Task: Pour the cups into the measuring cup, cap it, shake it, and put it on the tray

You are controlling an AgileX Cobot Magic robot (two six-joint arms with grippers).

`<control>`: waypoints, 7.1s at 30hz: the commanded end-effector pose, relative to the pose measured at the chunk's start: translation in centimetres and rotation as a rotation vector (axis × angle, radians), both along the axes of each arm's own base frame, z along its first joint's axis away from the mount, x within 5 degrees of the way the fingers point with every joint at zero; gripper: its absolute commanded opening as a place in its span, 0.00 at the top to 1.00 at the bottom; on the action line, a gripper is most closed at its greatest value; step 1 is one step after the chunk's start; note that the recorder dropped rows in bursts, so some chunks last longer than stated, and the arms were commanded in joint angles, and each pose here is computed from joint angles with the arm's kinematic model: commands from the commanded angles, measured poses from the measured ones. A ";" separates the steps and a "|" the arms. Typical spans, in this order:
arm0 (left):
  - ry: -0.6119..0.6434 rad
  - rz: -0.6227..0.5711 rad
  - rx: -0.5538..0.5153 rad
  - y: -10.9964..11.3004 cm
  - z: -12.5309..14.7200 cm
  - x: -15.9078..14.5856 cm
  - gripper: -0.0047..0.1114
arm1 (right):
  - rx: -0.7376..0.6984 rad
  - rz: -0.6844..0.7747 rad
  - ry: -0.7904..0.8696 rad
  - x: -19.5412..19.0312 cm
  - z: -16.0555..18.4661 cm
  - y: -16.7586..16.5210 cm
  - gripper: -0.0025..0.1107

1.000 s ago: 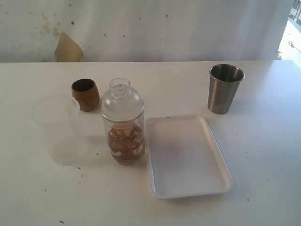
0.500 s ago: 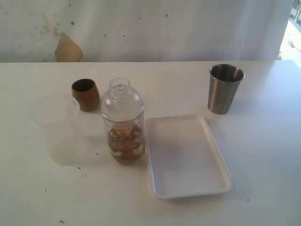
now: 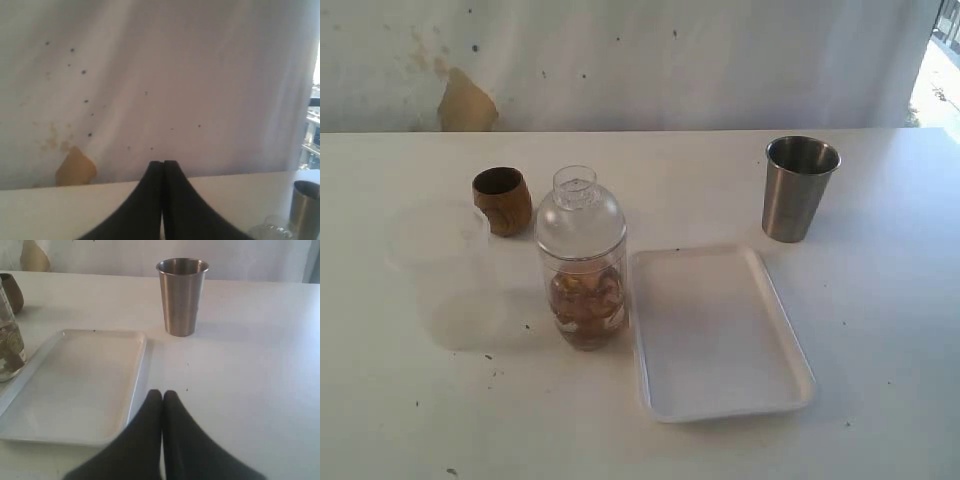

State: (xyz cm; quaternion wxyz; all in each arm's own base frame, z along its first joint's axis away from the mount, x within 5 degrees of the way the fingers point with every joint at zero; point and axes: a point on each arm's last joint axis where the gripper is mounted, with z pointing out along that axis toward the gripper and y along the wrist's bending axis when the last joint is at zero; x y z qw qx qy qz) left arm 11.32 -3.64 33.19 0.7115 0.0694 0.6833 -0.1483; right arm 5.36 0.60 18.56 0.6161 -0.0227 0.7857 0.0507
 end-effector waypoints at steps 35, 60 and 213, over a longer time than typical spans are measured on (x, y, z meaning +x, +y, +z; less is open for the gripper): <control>0.158 0.392 0.132 4.1 -13.7 -5.8 0.96 | 0.005 -0.005 -0.007 0.0 -0.1 0.0 0.98; 0.158 0.392 0.135 4.1 -13.7 -5.8 0.96 | -0.013 -0.006 -0.040 0.1 0.2 -0.1 0.98; 0.158 0.392 0.135 4.1 -13.7 -5.8 0.96 | 0.174 0.920 0.012 28.4 -8.8 20.0 0.05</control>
